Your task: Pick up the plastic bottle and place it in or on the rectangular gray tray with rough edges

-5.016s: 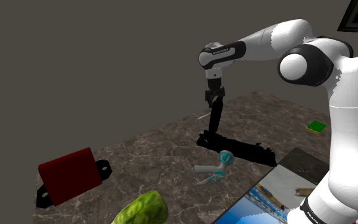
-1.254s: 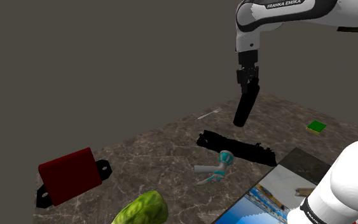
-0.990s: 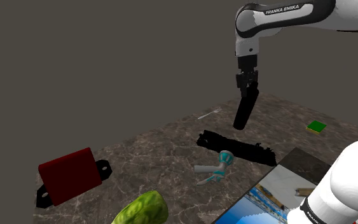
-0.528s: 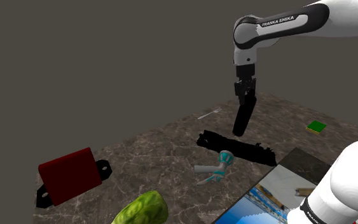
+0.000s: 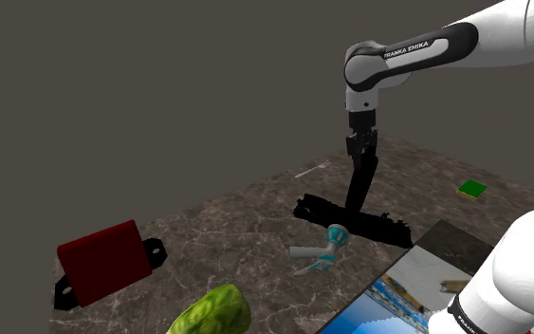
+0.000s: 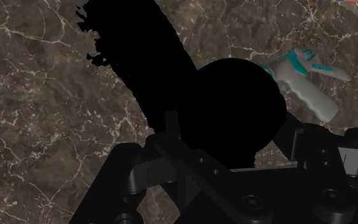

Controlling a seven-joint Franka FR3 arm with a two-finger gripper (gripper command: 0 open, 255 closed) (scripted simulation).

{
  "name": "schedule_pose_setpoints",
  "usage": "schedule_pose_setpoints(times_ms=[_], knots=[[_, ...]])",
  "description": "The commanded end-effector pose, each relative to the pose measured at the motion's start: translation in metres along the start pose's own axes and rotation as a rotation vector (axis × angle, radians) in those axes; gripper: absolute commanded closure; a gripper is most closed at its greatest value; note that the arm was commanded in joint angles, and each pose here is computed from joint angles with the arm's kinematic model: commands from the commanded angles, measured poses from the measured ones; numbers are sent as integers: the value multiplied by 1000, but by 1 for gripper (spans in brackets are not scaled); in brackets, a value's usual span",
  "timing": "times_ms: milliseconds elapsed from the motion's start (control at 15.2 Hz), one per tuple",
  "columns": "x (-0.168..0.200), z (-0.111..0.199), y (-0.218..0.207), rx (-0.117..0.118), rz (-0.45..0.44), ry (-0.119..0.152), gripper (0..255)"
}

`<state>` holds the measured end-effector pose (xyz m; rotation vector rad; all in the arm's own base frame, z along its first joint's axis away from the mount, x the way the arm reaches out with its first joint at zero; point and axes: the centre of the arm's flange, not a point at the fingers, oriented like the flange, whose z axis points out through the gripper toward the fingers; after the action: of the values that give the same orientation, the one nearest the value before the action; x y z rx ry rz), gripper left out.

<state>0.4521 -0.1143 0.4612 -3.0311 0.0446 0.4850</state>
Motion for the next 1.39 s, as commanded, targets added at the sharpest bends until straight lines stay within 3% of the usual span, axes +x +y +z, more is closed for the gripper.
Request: schedule_pose_setpoints(times_ms=[0,198,660,726,1056,1320], knots=[[3,10,2,0,0,1,255],[9,27,3,0,0,1,255],[9,27,3,0,0,1,255],[9,27,3,0,0,1,0],[9,27,3,0,0,1,0],[9,-23,3,0,0,1,0]])
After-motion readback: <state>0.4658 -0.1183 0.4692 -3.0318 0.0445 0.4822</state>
